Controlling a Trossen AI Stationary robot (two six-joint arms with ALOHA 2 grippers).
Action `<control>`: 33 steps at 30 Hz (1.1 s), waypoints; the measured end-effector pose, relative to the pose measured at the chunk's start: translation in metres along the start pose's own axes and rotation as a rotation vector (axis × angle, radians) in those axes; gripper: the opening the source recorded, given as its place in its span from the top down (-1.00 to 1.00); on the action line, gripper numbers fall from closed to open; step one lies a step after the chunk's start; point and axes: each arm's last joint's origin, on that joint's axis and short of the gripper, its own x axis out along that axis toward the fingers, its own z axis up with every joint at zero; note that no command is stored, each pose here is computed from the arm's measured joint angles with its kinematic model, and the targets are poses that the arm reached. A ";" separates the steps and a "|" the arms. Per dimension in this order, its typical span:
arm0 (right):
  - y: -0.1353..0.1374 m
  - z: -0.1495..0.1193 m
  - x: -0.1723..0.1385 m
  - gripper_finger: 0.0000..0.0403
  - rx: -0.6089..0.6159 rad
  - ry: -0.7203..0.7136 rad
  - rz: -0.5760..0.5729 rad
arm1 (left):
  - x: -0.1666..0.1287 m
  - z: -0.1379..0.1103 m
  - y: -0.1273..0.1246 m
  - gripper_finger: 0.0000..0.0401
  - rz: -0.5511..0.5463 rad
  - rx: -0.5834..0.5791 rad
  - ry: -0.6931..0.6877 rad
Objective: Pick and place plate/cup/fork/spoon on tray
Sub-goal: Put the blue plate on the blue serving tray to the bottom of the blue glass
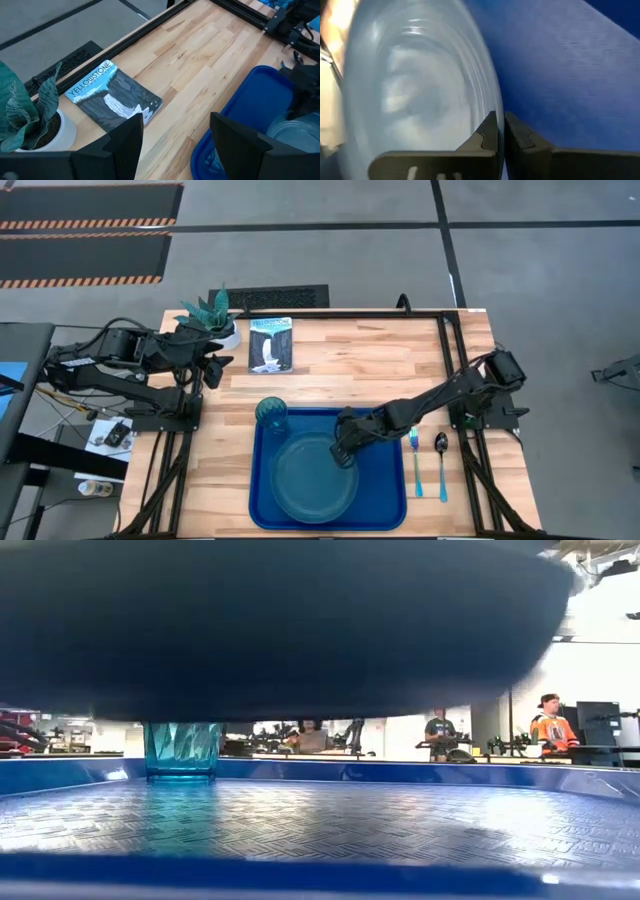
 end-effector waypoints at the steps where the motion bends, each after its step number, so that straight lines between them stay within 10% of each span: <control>1: -0.001 0.000 0.003 0.88 0.001 0.001 -0.001 | 0.000 0.000 0.000 -0.07 0.000 0.000 0.000; 33: 0.000 0.003 0.008 0.88 0.009 -0.020 0.022 | 0.000 0.000 0.000 -0.07 0.001 0.012 0.002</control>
